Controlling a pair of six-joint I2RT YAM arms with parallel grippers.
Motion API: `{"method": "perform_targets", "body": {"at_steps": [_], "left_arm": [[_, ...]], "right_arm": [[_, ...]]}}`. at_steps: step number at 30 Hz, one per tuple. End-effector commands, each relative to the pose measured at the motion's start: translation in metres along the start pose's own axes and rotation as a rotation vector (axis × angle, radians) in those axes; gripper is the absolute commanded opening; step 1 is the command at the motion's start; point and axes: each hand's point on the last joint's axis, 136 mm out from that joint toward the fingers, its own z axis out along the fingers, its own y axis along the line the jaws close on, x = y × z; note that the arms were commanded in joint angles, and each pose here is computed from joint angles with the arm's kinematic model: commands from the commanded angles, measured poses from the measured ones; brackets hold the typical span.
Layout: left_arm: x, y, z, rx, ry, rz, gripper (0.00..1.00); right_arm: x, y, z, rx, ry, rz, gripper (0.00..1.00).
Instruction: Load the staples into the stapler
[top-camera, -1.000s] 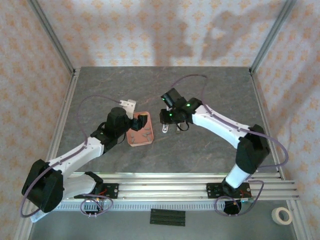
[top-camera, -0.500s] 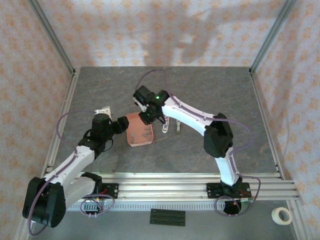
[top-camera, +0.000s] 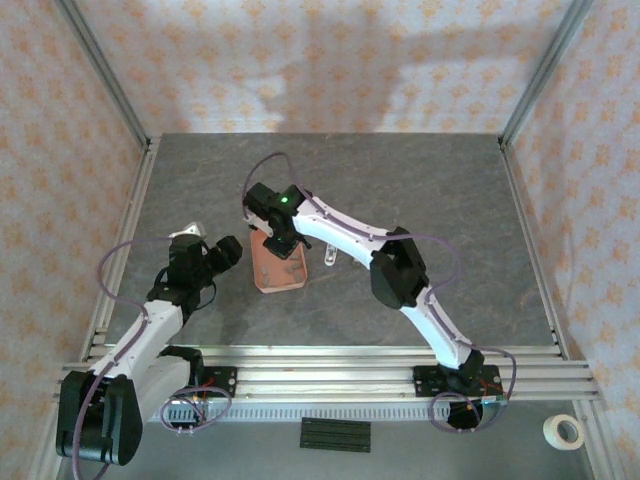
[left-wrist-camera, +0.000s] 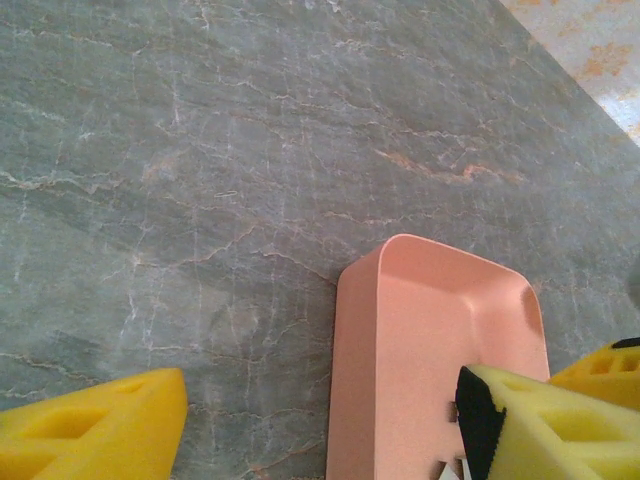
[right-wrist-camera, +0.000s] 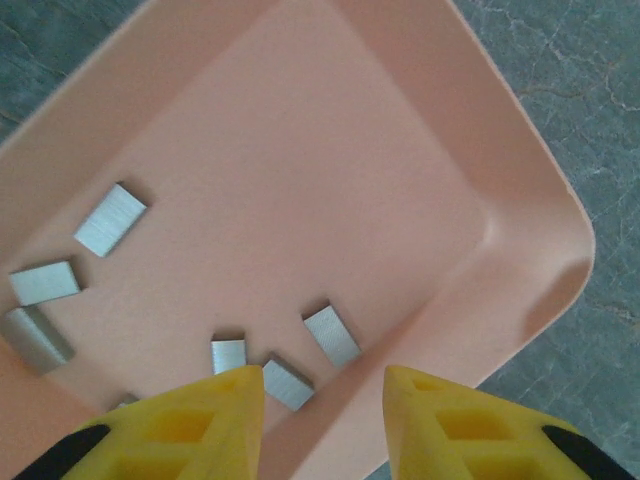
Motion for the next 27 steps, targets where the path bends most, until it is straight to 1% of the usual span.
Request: {"method": "perform_targets", "body": {"at_steps": [1, 6, 18, 27], "left_arm": [[0.004, 0.003, 0.001, -0.002, 0.017, -0.024, 0.73], [-0.002, 0.004, -0.002, -0.019, 0.003, -0.009, 0.72], [-0.005, 0.005, -0.006, -0.028, -0.013, 0.010, 0.72], [-0.004, 0.006, -0.005, -0.032, -0.008, 0.016, 0.72]], "right_arm": [[0.011, 0.002, 0.009, 0.059, 0.085, -0.107, 0.36], [0.016, -0.001, 0.023, 0.090, 0.130, -0.126, 0.37], [0.019, -0.014, 0.037, 0.164, 0.179, -0.148, 0.38], [0.025, -0.011, 0.044, 0.121, 0.210, -0.151, 0.39]]}}
